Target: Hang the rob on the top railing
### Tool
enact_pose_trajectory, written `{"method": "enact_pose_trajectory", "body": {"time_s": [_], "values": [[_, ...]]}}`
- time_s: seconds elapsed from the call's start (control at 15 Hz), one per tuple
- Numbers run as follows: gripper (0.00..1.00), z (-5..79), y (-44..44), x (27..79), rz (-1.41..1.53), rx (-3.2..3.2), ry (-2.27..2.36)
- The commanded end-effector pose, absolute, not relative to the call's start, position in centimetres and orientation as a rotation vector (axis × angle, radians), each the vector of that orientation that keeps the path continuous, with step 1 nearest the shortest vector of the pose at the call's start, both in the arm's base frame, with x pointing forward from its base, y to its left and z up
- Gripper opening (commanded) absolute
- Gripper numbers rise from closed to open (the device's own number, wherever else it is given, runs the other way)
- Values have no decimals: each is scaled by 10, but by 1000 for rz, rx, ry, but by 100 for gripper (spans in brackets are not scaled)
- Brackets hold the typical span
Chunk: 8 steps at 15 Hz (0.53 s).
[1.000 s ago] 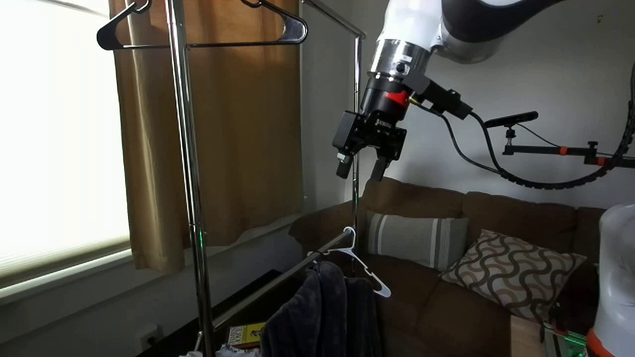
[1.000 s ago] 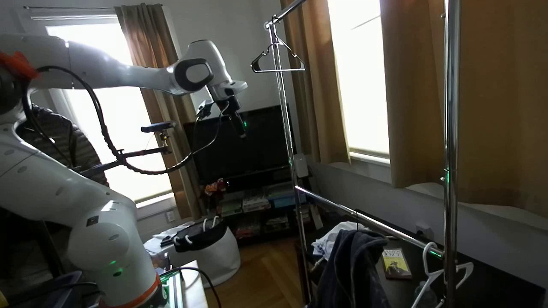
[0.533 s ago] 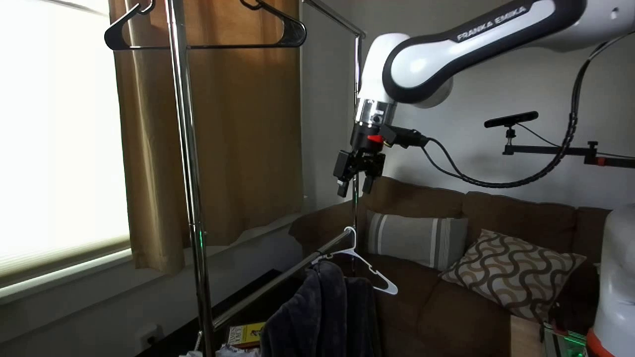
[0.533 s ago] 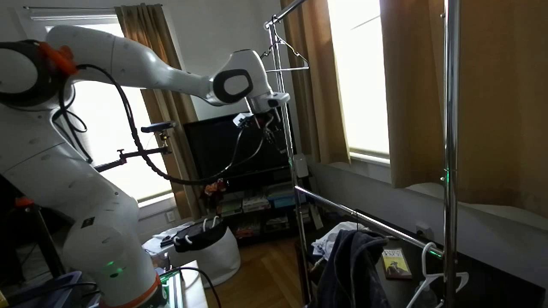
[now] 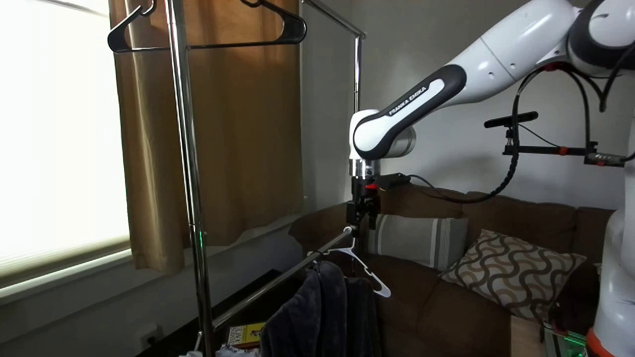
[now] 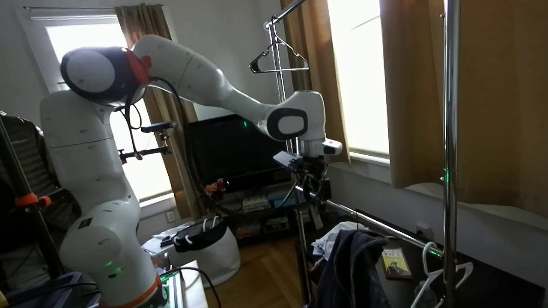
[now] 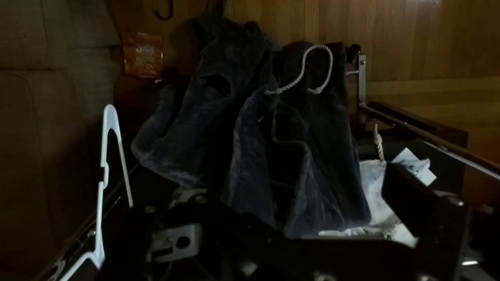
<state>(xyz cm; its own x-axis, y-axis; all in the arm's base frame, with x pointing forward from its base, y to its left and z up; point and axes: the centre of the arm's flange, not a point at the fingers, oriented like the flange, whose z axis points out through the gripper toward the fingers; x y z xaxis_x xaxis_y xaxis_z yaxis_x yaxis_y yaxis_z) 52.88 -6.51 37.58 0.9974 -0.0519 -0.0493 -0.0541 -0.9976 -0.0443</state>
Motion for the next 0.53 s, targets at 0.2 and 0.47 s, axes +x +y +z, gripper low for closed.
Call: {"method": "enact_pose_trajectory", "body": {"time_s": [0.2, 0.47], "values": [[100, 378, -56, 526, -44, -3120, -77], [100, 378, -77, 504, -203, -3107, -354]]}}
